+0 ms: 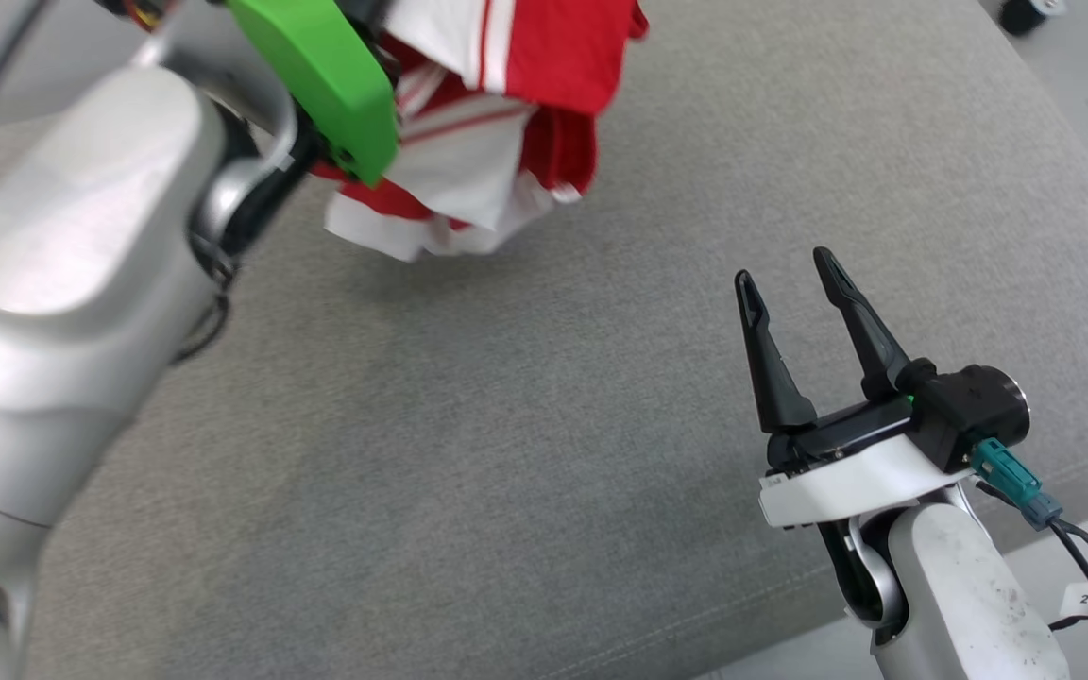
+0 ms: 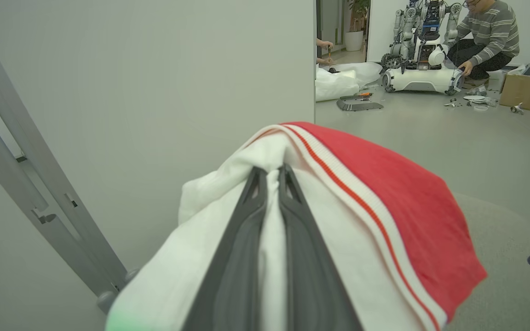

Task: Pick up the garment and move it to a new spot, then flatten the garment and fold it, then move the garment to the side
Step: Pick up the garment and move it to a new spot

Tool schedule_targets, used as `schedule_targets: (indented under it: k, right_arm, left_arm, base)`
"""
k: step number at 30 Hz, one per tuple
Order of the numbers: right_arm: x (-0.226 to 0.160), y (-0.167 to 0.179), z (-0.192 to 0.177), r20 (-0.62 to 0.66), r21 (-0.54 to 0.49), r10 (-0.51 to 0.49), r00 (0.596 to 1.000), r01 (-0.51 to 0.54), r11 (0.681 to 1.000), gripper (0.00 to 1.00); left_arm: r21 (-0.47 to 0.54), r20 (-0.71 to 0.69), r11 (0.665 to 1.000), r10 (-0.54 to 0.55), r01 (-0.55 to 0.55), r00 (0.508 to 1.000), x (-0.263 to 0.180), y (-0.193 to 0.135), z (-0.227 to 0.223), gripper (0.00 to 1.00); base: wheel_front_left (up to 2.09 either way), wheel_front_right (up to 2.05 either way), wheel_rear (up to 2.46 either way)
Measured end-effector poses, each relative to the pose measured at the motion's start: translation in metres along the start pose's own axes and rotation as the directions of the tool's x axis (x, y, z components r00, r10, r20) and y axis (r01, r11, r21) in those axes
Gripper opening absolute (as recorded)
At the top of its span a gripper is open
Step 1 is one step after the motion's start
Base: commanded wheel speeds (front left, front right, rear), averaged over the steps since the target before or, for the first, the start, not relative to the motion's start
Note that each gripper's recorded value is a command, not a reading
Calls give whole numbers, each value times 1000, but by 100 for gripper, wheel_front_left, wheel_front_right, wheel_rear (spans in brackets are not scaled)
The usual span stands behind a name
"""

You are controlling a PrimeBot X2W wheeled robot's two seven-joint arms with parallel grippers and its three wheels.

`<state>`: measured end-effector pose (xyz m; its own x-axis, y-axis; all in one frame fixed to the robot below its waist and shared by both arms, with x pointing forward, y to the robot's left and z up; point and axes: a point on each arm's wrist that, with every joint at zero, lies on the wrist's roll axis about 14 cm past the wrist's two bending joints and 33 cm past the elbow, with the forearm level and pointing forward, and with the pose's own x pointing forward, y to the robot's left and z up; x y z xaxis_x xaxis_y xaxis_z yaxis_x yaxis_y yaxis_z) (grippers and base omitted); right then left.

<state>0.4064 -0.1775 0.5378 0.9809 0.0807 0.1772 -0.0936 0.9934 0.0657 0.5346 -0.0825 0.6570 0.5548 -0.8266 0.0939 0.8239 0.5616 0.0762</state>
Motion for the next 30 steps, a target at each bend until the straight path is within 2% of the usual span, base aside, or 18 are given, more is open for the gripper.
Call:
schedule_targets:
  k: [2,8,9,10,16,20,25,30]
  right_arm:
    - [0,-6,-5,-15,-4,-16,1000,16,1000,100]
    - [8,-20,-21,-54,-30,-47,997,45,999,100]
    - [9,-21,-26,-65,-35,-47,997,45,998,100]
    - [10,-22,-29,-74,-37,-48,996,45,998,100]
    - [17,-12,-47,-114,-44,-16,993,11,999,100]
    - [16,-2,-50,-122,-39,11,993,-15,999,100]
    - [7,15,-49,-128,-18,52,990,-54,998,100]
    - [4,38,-46,-118,-1,114,986,-114,993,100]
  left_arm:
    - [-92,-36,996,-23,20,999,10,-12,-36,0]
    - [-251,-122,968,-43,11,992,18,-35,-131,0]
    - [-265,-131,964,-42,6,990,17,-40,-145,33]
    - [-273,-135,962,-43,4,990,17,-43,-154,100]
    - [-284,-127,957,13,-49,992,8,-45,-175,100]
    - [-259,-36,953,155,-159,987,-10,-19,-149,100]
    - [-224,-18,919,329,-325,944,-74,-7,-146,100]
    - [-206,-23,853,486,-480,874,-143,-3,-141,100]
  base:
    - [0,0,0]
    - [0,0,0]
    - [0,0,0]
    - [0,0,0]
    - [0,0,0]
    - [0,0,0]
    - [0,0,0]
    - [0,0,0]
